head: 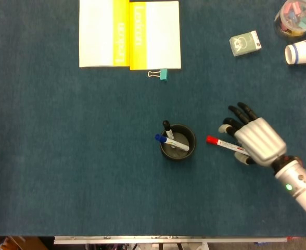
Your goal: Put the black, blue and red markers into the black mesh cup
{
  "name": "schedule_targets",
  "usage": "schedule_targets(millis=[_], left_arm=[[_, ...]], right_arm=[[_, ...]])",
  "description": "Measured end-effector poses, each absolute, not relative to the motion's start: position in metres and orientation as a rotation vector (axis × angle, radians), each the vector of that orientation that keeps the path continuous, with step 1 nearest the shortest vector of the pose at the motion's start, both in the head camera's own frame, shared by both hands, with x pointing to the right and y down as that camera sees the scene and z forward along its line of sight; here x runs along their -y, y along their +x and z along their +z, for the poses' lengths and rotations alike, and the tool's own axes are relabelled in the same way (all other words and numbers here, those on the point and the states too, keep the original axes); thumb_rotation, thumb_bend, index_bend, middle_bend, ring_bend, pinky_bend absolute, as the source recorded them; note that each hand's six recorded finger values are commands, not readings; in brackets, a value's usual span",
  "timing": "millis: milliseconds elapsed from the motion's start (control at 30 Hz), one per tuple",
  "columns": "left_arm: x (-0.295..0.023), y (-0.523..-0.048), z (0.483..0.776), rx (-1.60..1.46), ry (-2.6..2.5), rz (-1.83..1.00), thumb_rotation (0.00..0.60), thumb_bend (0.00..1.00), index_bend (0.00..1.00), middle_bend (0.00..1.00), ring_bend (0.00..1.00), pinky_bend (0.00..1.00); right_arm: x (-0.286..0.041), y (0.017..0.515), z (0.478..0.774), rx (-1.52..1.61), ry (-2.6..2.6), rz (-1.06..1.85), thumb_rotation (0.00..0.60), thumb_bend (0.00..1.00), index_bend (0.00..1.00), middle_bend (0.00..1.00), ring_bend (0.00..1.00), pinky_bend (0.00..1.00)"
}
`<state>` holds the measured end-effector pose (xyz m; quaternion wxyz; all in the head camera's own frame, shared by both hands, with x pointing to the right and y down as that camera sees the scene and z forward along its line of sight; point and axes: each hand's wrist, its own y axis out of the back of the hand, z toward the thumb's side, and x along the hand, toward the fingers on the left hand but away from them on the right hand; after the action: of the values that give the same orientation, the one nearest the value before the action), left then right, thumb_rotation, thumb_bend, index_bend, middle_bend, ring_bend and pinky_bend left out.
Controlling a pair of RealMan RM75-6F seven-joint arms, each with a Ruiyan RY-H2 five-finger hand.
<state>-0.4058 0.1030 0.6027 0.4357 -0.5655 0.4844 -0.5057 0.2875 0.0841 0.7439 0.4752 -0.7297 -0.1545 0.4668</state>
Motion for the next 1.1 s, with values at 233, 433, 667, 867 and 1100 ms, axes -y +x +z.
schedule_targets(millis=[233,433,667,867,1100], left_arm=[[-0.104,-0.411,0.6,-1.211,-1.395,-1.266,0.6,0.36,0.31,0.2,0.2,0.1],[-0.105,-0.413,0.6,-1.216,-1.393,-1.273,0.6,0.36,0.31,0.2,0.2,0.1],[-0.106,-0.416,0.599,-1.22,-1.389,-1.275,0.6,0.36,0.31,0.2,0.2,0.1],[-0.108,-0.418,0.599,-1.222,-1.385,-1.281,0.6,0.36,0.31,0.2,0.2,0.1],[-0.109,-0.419,0.598,-1.223,-1.384,-1.282,0.6,0.36,0.31,0.2,0.2,0.1]], right_arm=[[-0.089,0.275,0.761,0.35,-1.784,1.155,0.6,0.16,0.33,0.28,0.06,0.0],[-0.086,0.272,0.768,0.344,-1.778,1.173,0.6,0.19,0.33,0.28,0.06,0.0],[-0.088,0.265,0.771,0.302,-1.799,1.174,0.6,0.27,0.35,0.29,0.06,0.0],[-0.088,0.263,0.769,0.281,-1.806,1.171,0.6,0.36,0.36,0.29,0.06,0.0],[-0.089,0.262,0.766,0.258,-1.8,1.15,0.6,0.41,0.37,0.3,0.06,0.0]])
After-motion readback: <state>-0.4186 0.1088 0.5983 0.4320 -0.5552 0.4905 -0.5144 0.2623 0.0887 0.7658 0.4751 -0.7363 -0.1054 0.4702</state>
